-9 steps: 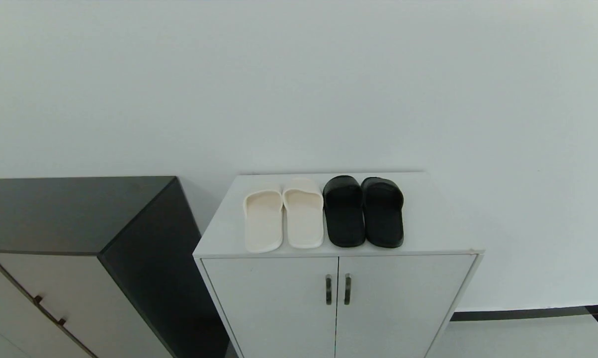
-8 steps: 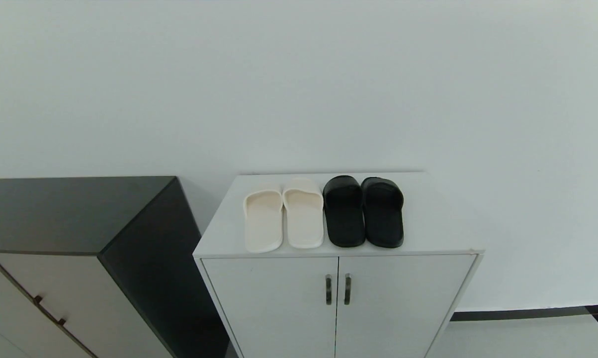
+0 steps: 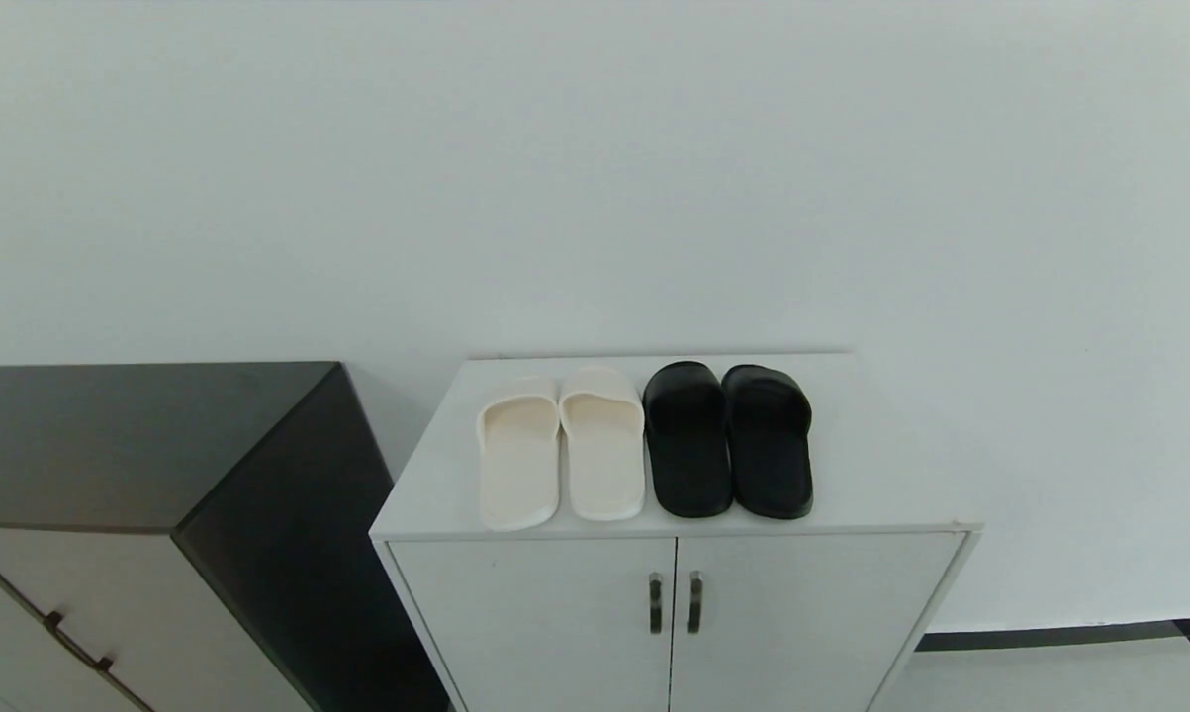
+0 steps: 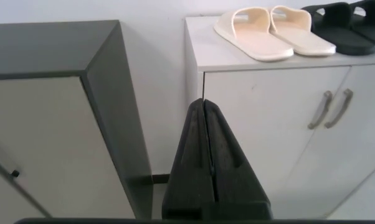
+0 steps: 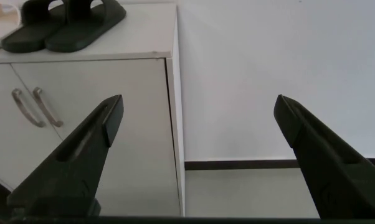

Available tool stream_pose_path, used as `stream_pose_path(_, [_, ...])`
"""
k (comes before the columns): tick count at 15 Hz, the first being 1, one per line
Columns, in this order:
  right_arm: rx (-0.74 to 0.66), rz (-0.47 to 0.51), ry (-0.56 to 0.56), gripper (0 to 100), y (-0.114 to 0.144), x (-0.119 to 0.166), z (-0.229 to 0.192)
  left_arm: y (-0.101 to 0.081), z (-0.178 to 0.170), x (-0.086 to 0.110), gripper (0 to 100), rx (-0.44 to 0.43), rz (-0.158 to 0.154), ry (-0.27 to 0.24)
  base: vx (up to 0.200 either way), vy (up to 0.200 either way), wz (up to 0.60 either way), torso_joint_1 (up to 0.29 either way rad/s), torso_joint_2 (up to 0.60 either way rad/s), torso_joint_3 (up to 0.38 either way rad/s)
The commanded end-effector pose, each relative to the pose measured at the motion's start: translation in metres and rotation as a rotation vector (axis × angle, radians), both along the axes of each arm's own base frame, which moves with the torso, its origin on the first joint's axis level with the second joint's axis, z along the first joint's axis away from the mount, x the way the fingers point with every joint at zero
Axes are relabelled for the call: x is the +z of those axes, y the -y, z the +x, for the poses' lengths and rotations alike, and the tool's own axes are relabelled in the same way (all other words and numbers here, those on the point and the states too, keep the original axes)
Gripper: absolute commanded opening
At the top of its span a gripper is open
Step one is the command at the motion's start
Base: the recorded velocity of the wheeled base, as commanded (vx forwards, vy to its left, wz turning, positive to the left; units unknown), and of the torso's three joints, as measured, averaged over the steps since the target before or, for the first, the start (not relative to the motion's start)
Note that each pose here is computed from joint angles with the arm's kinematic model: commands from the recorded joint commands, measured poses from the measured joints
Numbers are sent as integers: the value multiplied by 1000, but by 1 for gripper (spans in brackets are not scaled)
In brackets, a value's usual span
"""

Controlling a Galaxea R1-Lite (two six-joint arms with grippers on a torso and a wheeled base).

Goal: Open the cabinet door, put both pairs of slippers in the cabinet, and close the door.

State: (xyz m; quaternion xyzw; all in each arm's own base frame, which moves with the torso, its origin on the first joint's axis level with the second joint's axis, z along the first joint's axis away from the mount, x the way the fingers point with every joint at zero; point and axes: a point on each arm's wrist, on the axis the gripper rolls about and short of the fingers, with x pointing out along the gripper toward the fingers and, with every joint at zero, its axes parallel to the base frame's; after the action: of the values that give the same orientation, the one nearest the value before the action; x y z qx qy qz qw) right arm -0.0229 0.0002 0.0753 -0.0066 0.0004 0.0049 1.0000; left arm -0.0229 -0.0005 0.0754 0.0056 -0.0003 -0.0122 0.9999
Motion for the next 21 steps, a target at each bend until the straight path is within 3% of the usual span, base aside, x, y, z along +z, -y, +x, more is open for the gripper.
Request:
stream_pose_path(1, [1, 1, -1, 100, 0, 0, 0, 0, 0, 0, 0, 0, 1, 0, 0, 0, 0, 0, 0, 0])
stream_pose_path(4, [-4, -24, 0, 100, 0, 0, 0, 0, 0, 0, 0, 0, -1, 0, 0, 0, 0, 0, 0, 0])
stream_pose_path(6, [-8, 24, 28, 100, 0, 4, 0, 0, 0, 0, 0, 0, -4, -1, 0, 0, 0, 0, 0, 0])
stream_pose_path(8, [65, 42, 200, 100, -1, 64, -12, 0, 0, 0, 0, -2, -2, 0, 0, 0, 0, 0, 0, 0])
stream_pose_path(9, [154, 28, 46, 100, -3, 85, 0, 0, 0, 0, 0, -2, 1, 0, 0, 0, 0, 0, 0, 0])
stream_pose_path(12, [261, 35, -247, 100, -6, 108, 58, 0, 0, 0, 0, -3, -1, 0, 0, 0, 0, 0, 0, 0])
stream_pose_path(15, [386, 66, -261, 100, -23, 120, 110, 0, 0, 0, 0, 1, -2, 0, 0, 0, 0, 0, 0, 0])
stream_pose_path(17, [461, 136, -333, 100, -55, 126, 126, 0, 0, 0, 0, -2, 4, 0, 0, 0, 0, 0, 0, 0])
stream_pose_path(21, [483, 156, -363, 100, -112, 135, 164, 0, 0, 0, 0, -3, 3, 0, 0, 0, 0, 0, 0, 0])
